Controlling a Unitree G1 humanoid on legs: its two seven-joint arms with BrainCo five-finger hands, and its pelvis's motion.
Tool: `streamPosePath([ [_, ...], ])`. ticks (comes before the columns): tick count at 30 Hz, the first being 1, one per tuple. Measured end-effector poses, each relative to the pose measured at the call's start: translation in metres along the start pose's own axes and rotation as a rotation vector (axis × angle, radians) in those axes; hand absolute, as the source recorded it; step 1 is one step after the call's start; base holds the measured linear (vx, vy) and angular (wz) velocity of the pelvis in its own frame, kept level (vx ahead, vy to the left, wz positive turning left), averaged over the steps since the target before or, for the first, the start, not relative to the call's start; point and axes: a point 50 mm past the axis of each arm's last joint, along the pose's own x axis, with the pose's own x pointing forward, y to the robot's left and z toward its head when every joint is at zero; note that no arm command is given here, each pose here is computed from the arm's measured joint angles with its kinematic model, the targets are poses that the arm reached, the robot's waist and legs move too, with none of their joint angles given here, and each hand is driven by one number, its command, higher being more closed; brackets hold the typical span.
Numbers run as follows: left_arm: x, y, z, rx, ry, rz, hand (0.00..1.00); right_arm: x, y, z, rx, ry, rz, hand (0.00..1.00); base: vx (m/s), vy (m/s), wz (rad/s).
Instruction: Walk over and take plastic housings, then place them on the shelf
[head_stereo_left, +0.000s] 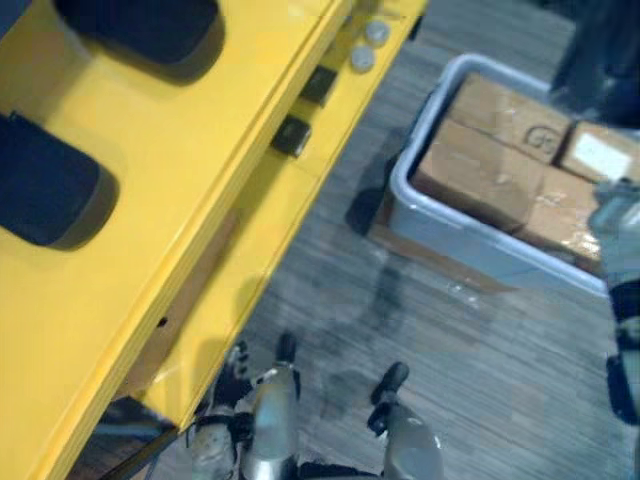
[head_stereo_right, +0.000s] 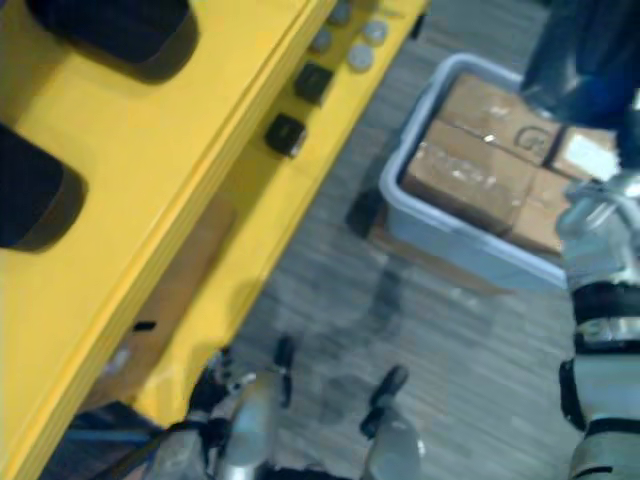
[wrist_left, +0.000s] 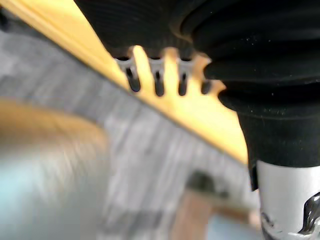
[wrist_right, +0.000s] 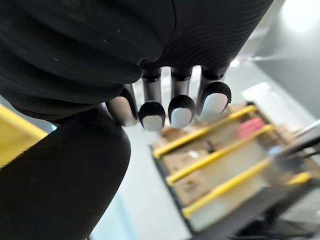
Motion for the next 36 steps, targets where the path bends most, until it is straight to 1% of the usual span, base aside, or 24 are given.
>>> streamPosePath([
  [3,0.001,-0.009,0.0,0.05,-0.005,-0.045,0.0,-0.025,0.008,0.005,0.032,-0.034,0.048,1.0,0.05,-0.037,-0.25],
  [5,0.006,-0.02,0.009,0.118,-0.044,-0.089,0.0,-0.033,0.01,0.006,0.042,-0.042,0.065,1.0,0.05,-0.021,-0.13],
  [8,0.011,-0.032,0.018,0.222,-0.097,-0.117,0.0,-0.047,0.017,0.008,0.064,-0.042,0.118,1.0,0.0,-0.015,-0.13],
  [10,0.015,-0.036,0.023,0.24,-0.114,-0.12,0.0,-0.058,0.02,0.008,0.08,-0.037,0.152,1.0,-0.02,-0.007,-0.06],
  [14,0.023,-0.048,0.023,0.326,-0.107,-0.148,0.0,-0.084,0.034,0.01,0.109,-0.025,0.247,1.0,-0.02,-0.006,-0.08],
  [18,0.028,-0.064,0.032,0.324,-0.145,-0.156,0.0,-0.104,0.041,0.016,0.147,-0.056,0.33,1.0,-0.03,0.015,-0.15],
  [20,0.033,-0.073,0.044,0.271,-0.169,-0.165,0.0,-0.114,0.044,0.018,0.152,-0.067,0.364,1.0,-0.01,0.007,-0.03],
  [23,0.038,-0.081,0.061,0.055,-0.171,-0.159,0.0,-0.131,0.051,0.022,0.166,-0.057,0.422,1.0,0.0,0.008,-0.04],
  [24,0.038,-0.086,0.07,-0.058,-0.176,-0.171,0.0,-0.135,0.053,0.023,0.161,-0.064,0.441,1.0,0.0,0.0,0.0],
  [29,0.041,-0.09,0.078,-0.307,-0.133,-0.221,0.0,-0.144,0.058,0.03,0.152,-0.106,0.488,1.0,0.0,0.0,0.0],
  [31,0.042,-0.092,0.078,-0.45,-0.091,-0.271,0.0,-0.148,0.061,0.035,0.168,-0.134,0.517,1.0,-0.02,0.009,0.01],
  [35,0.042,-0.096,0.08,-0.599,-0.048,-0.359,0.0,-0.158,0.064,0.038,0.177,-0.171,0.573,1.0,-0.02,0.013,-0.04],
  [36,0.042,-0.097,0.081,-0.618,-0.047,-0.372,0.0,-0.16,0.064,0.038,0.178,-0.176,0.582,1.0,0.0,0.009,-0.12],
])
